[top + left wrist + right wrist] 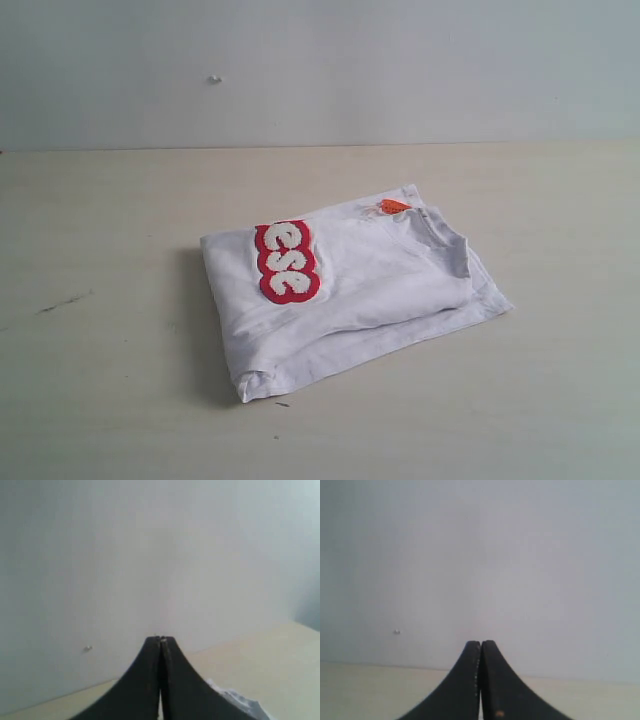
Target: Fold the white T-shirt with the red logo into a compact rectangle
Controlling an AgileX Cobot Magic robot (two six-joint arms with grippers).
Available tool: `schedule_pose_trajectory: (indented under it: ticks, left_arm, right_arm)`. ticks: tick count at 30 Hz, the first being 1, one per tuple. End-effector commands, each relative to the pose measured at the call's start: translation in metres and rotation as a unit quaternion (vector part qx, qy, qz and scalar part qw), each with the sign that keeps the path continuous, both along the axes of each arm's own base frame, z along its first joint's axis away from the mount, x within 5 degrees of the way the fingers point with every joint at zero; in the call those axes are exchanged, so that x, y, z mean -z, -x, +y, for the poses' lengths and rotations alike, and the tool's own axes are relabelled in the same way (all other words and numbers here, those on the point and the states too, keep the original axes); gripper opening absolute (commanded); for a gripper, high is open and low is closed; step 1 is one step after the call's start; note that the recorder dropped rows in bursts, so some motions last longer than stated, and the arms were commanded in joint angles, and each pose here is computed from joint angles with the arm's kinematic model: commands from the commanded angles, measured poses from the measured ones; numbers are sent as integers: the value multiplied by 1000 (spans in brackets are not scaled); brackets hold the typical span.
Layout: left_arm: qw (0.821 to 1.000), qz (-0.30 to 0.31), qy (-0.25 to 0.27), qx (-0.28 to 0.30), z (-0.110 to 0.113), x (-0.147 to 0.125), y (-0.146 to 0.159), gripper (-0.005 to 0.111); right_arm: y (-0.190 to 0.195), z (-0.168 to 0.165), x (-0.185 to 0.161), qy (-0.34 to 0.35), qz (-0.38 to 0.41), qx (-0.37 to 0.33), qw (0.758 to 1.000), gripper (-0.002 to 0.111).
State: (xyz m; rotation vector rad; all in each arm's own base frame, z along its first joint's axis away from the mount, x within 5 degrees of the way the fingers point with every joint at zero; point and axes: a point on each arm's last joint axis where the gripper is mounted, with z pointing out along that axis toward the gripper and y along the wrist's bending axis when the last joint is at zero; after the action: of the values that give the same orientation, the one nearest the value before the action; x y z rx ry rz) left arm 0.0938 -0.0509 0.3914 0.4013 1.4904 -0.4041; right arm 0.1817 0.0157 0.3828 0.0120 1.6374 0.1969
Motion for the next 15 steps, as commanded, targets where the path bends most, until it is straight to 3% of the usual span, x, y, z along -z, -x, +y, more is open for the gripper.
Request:
schedule_pose_trajectory:
  ticks: [1,9,15]
  left_arm:
    - [999,-42,24,2,10,-8,26,0]
    - [992,-113,52,3,26,-17,66,0]
    - [985,-159,69,1,36,-19,91,0]
  right_arm:
    - [33,-4,-14,-9,-61,11,998,0]
    - [77,-3,-27,-13,-115,-7,993,0]
    - [109,-5,-13,-34,-151,-5,988,0]
